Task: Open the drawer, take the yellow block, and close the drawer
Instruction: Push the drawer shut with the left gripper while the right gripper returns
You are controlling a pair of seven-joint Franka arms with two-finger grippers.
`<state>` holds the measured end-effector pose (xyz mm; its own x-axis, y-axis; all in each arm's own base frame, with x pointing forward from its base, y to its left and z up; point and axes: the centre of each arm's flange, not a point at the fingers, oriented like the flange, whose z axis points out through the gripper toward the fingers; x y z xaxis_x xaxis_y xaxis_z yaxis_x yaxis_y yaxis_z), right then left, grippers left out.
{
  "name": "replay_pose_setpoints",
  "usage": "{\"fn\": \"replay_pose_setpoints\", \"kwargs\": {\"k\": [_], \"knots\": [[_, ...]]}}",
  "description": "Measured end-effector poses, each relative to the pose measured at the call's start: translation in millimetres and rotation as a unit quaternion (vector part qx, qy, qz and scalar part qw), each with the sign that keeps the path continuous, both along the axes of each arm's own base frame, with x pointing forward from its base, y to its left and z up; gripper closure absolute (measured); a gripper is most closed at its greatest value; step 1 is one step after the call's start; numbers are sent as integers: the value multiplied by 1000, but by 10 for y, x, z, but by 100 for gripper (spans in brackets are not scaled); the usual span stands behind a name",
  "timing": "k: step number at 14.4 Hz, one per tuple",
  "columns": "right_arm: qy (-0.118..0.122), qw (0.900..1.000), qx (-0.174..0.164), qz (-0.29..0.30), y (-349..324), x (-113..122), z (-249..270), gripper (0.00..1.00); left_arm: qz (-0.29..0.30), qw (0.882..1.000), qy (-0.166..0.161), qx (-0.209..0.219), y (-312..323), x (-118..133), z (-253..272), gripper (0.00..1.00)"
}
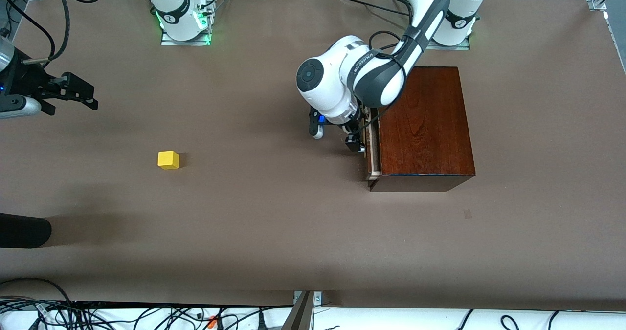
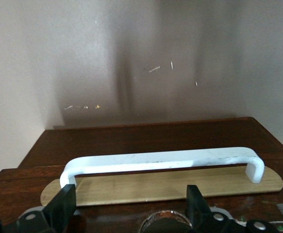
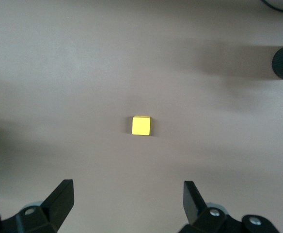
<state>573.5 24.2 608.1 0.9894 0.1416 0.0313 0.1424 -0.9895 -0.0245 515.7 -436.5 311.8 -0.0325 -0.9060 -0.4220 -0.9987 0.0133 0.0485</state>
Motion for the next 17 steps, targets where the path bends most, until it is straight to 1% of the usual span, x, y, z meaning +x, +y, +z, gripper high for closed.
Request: {"fn": "replay_pose_setpoints", "kwargs": {"k": [6, 7, 10, 11, 12, 15, 16, 17], "knots": [[1, 999, -34, 10, 100, 24, -29, 0, 16, 1000, 7, 8, 251, 45, -13, 0], [-1, 999, -36, 11, 111, 29, -13, 0, 16, 1000, 7, 7, 255, 42, -8, 0], [-18, 999, -38, 10, 112, 40, 154, 0, 20, 1000, 5, 5, 267, 51, 6, 0], [-19, 999, -38, 9, 112, 36, 180, 0, 24, 1000, 2, 4, 266, 55, 12, 0], [-14, 999, -38, 9, 110, 24, 182, 0, 35, 999, -8, -1, 257, 72, 31, 0], [1, 999, -39, 8, 108, -2, 149, 0, 98, 993, -62, -32, 105, 87, 204, 0], [6, 999, -38, 8, 109, -12, 138, 0, 127, 988, -77, -51, -13, 45, 286, 0], [10, 999, -36, 7, 113, -20, 132, 0, 166, 980, -84, -73, -125, 4, 388, 0]]}}
